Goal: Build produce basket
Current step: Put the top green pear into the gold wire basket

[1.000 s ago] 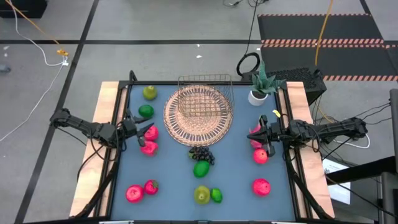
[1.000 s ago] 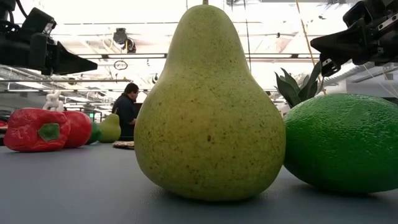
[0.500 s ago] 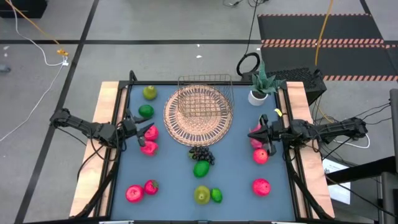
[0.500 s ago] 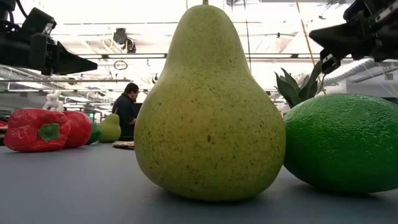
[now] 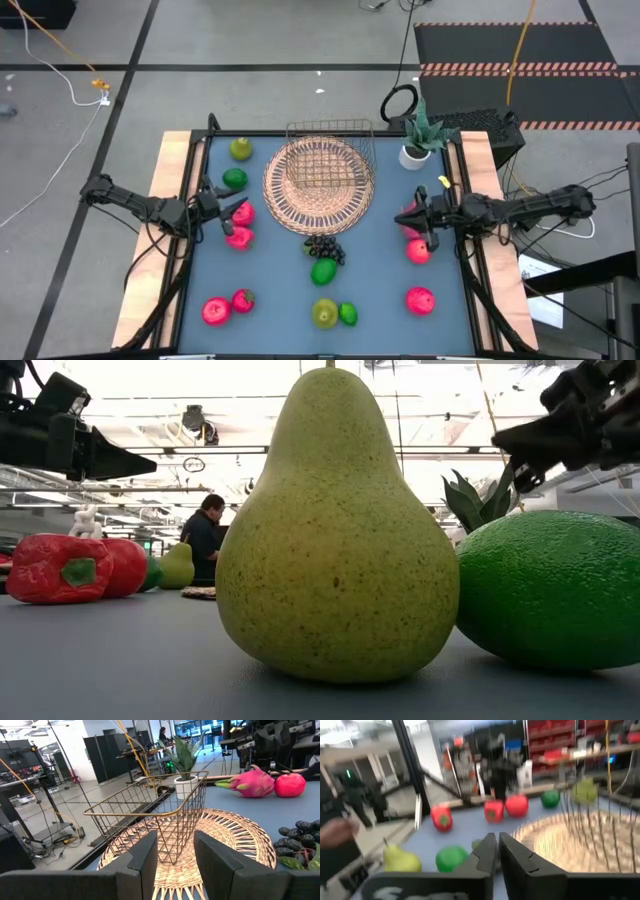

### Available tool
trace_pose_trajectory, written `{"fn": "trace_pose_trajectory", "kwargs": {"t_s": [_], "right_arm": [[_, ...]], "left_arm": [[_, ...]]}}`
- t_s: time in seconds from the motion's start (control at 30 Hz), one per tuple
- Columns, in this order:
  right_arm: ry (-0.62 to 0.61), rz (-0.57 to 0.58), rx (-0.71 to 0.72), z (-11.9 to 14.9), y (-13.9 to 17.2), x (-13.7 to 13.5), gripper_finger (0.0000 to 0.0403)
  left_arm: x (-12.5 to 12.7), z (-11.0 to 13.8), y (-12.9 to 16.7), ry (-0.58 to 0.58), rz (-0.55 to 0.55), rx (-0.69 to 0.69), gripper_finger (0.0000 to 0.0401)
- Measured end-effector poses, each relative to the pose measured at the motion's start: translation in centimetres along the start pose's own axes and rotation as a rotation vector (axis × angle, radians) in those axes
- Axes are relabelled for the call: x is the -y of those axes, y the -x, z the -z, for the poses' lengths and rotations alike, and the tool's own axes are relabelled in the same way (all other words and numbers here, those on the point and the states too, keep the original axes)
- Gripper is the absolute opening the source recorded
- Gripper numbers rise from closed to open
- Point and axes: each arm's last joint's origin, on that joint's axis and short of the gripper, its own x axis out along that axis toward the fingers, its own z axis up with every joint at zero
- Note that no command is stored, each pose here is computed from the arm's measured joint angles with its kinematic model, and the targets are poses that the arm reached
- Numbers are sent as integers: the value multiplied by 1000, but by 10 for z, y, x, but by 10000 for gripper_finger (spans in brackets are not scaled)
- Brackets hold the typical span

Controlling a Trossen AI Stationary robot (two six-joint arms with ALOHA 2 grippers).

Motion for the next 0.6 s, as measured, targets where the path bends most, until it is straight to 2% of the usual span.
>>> {"fn": "trace_pose_trajectory", "kwargs": {"t_s": [0.13,0.33,0.47,0.6], "right_arm": [[47,0,15,-1,-5,-1,62],[44,-25,159,-14,-9,-4,123],[7,-26,143,-13,-10,-4,162],[-60,24,154,-14,-10,-2,190]], "left_arm": [[0,0,0,0,0,0,131],[-2,-5,0,3,-39,33,131],[-4,-11,0,189,-47,82,131],[-6,-16,1,359,-44,127,131]]}}
